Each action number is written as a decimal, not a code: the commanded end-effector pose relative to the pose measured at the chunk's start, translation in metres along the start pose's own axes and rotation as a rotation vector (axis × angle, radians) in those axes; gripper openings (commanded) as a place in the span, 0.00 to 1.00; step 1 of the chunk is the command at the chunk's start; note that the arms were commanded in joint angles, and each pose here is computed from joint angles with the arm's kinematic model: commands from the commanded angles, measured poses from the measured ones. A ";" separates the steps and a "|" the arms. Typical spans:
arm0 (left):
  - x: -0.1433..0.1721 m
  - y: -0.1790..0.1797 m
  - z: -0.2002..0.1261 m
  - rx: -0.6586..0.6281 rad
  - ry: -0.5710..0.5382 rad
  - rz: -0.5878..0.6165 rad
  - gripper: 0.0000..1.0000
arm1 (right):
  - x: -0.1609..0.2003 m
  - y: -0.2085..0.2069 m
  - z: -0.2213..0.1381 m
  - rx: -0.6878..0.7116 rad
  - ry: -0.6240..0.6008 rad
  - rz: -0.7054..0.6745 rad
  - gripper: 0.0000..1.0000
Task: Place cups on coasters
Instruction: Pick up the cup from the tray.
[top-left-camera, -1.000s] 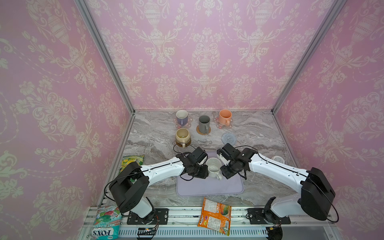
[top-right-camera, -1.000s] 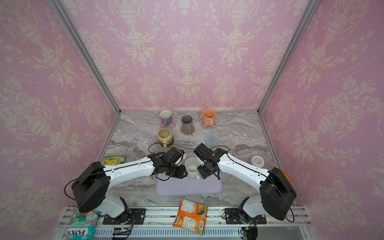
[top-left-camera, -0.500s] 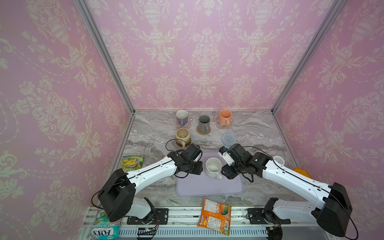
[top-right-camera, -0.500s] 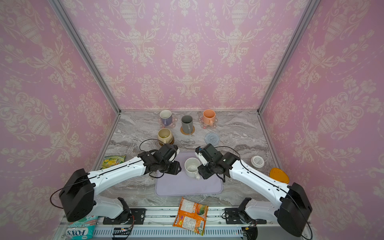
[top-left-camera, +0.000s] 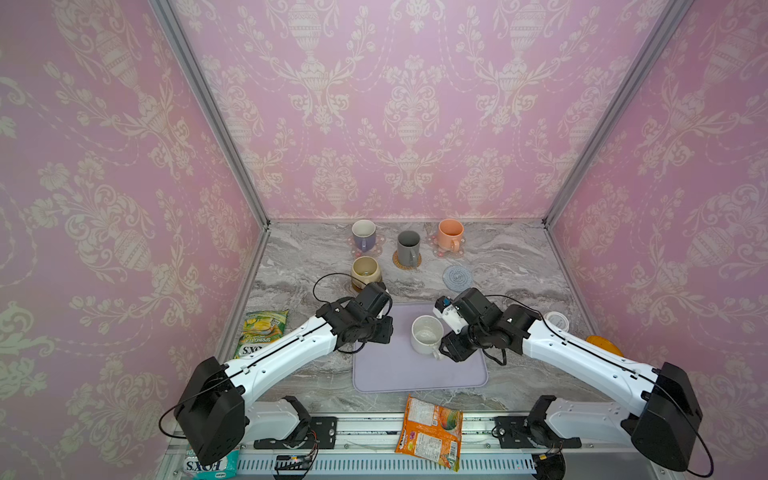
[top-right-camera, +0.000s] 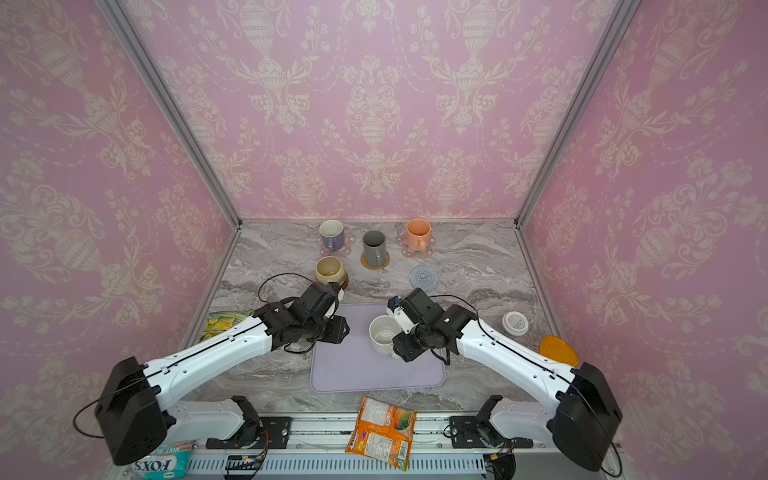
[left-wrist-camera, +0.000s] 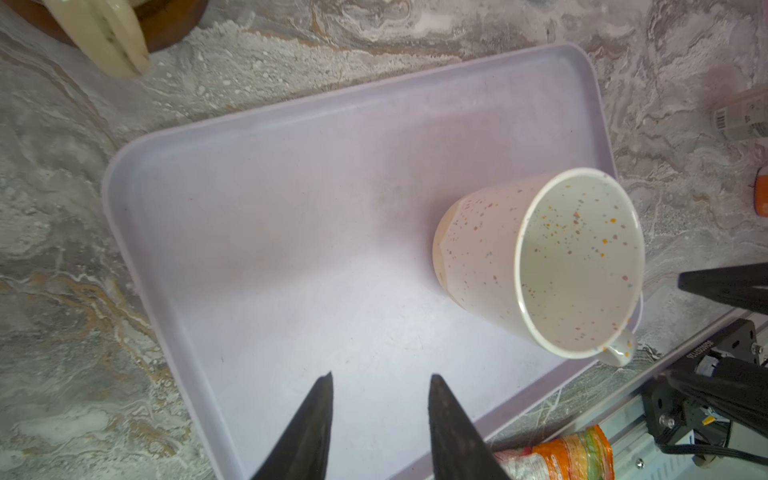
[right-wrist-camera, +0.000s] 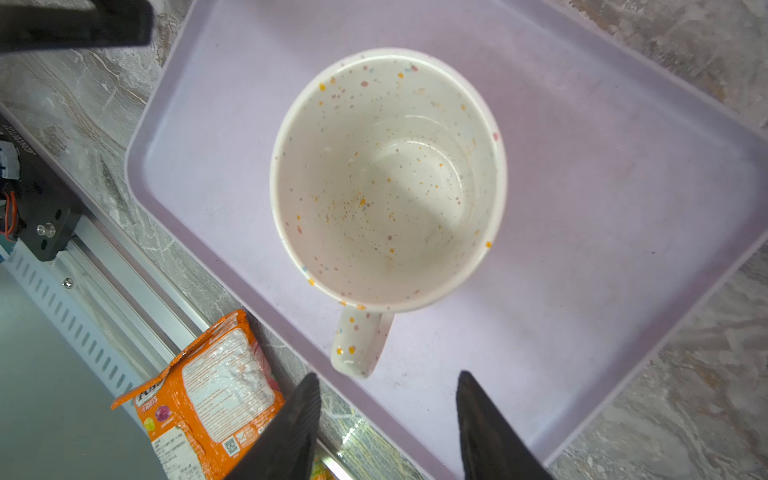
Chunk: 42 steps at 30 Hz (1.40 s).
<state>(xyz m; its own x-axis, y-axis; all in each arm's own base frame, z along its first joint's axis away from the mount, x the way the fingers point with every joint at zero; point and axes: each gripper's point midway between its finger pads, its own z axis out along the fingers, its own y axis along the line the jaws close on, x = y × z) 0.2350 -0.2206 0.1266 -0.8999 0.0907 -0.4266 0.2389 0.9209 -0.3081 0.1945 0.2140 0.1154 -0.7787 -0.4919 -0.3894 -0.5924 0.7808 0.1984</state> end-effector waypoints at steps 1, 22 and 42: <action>-0.012 0.013 -0.011 -0.042 -0.071 -0.025 0.41 | 0.005 -0.001 0.011 0.012 0.048 0.026 0.54; -0.019 0.033 -0.026 -0.054 -0.162 -0.119 0.43 | -0.006 0.013 0.034 0.000 0.103 0.038 0.51; -0.014 0.040 -0.028 -0.063 -0.176 -0.136 0.43 | -0.012 0.009 0.045 0.108 0.139 0.026 0.36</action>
<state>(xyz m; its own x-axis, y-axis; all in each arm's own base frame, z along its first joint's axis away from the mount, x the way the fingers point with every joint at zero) 0.2453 -0.1822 0.1456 -0.8517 -0.0708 -0.5193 0.1232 0.9360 -0.3297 0.2009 0.2393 0.0730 -0.8237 -0.5197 -0.2268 -0.5542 0.8224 0.1282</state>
